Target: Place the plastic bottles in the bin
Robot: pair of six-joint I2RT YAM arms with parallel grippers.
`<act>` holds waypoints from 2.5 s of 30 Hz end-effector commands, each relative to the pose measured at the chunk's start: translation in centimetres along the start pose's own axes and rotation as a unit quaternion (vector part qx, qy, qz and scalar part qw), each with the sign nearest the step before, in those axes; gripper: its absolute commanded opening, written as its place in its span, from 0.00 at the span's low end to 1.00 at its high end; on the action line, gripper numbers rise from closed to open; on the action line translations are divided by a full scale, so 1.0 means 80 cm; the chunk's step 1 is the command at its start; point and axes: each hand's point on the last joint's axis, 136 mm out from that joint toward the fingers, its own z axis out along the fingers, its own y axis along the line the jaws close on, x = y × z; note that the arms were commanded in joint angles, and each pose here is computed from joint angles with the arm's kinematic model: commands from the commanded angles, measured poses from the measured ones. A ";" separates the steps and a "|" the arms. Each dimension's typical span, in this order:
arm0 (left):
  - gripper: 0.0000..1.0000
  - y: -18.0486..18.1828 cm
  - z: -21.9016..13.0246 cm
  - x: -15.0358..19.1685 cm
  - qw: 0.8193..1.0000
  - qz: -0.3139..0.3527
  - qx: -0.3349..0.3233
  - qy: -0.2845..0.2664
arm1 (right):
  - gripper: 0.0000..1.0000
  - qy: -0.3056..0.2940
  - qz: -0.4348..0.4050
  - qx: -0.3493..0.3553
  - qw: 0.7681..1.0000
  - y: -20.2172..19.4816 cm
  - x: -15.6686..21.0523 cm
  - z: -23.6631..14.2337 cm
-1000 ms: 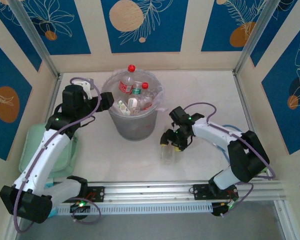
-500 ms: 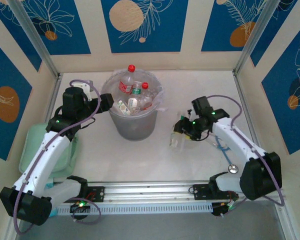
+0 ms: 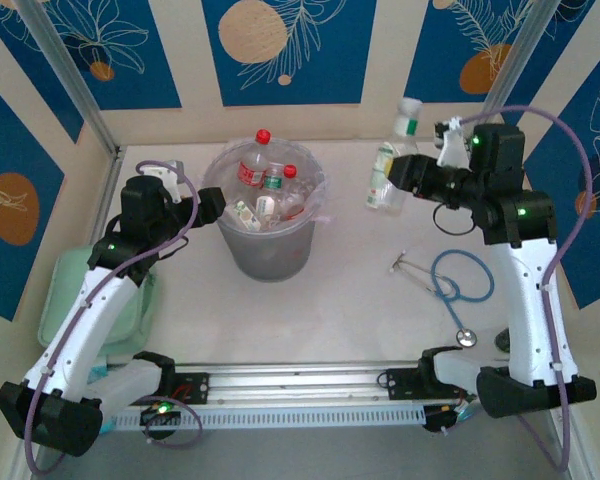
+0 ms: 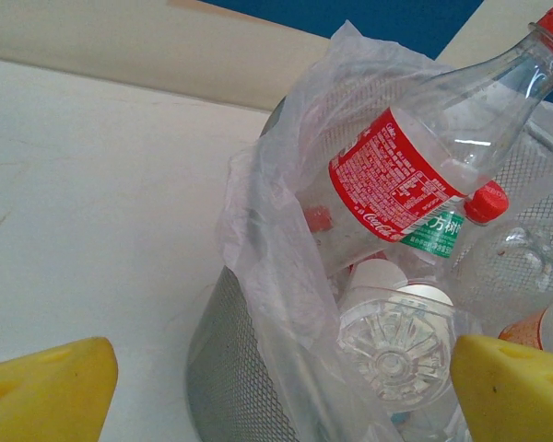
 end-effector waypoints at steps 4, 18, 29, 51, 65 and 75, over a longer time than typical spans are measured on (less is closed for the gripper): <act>0.92 -0.013 -0.017 -0.011 1.000 0.003 0.017 -0.006 | 0.34 0.053 -0.139 -0.159 0.976 0.129 -0.003 0.062; 0.93 -0.008 -0.068 -0.064 0.997 0.042 -0.035 -0.058 | 0.34 0.238 -0.228 -0.113 0.938 0.162 0.094 0.240; 0.92 -0.022 -0.032 -0.086 0.997 0.023 -0.011 -0.072 | 0.39 0.334 -0.243 0.001 0.910 0.097 0.170 0.274; 0.92 -0.016 0.021 -0.080 0.998 -0.006 -0.009 -0.065 | 0.66 0.341 -0.250 0.024 0.906 0.092 0.207 0.311; 0.92 -0.006 0.002 -0.056 0.998 -0.002 -0.017 -0.053 | 0.87 0.156 -0.254 -0.033 0.954 0.157 0.062 0.235; 0.91 -0.023 0.007 -0.008 0.999 -0.013 0.047 -0.004 | 0.87 0.113 -0.161 -0.012 0.980 0.093 0.010 0.172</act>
